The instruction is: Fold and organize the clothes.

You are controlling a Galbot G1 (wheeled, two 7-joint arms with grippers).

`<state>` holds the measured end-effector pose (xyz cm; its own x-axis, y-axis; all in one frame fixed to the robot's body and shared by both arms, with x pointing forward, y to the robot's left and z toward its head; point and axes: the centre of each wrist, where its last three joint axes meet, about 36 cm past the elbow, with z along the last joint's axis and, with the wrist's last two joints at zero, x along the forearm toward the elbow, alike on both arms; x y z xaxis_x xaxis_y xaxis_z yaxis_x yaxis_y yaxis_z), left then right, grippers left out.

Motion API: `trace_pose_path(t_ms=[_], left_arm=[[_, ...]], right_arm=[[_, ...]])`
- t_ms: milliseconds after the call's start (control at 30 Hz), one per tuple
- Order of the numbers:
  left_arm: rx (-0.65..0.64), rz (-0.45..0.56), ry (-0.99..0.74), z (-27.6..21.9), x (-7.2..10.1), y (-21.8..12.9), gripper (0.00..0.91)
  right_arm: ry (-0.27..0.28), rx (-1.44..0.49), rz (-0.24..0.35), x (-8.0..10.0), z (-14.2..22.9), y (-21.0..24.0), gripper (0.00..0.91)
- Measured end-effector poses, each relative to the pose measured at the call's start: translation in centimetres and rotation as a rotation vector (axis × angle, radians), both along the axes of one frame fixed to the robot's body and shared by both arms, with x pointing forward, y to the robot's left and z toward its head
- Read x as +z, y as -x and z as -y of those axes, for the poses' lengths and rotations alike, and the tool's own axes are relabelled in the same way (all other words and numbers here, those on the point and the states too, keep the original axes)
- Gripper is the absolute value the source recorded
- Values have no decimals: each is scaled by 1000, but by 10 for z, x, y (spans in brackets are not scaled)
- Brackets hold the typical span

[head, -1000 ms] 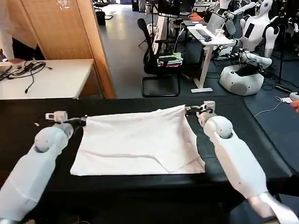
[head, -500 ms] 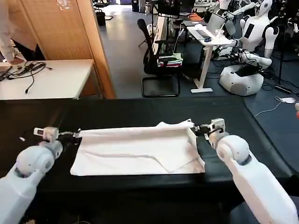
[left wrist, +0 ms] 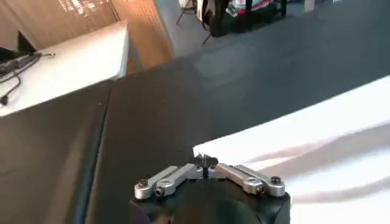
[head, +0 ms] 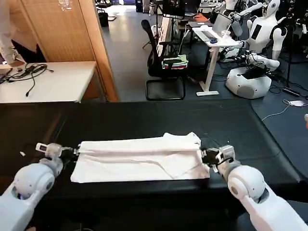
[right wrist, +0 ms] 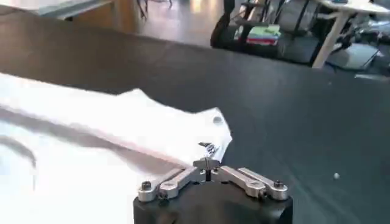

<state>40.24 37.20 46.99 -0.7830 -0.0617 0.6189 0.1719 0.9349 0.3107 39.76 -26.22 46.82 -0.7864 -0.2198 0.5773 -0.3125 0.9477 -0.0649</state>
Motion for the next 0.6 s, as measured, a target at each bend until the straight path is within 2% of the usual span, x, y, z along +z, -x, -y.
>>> trace_pose_path(t_ms=[233, 600], left_arm=[[-1, -7, 9, 9, -5, 10, 0], [1, 50, -4, 16, 13, 20, 0]], right_arm=[[-3, -9, -13, -3, 1, 6, 0], [-12, -10, -11, -2, 3, 5, 0]])
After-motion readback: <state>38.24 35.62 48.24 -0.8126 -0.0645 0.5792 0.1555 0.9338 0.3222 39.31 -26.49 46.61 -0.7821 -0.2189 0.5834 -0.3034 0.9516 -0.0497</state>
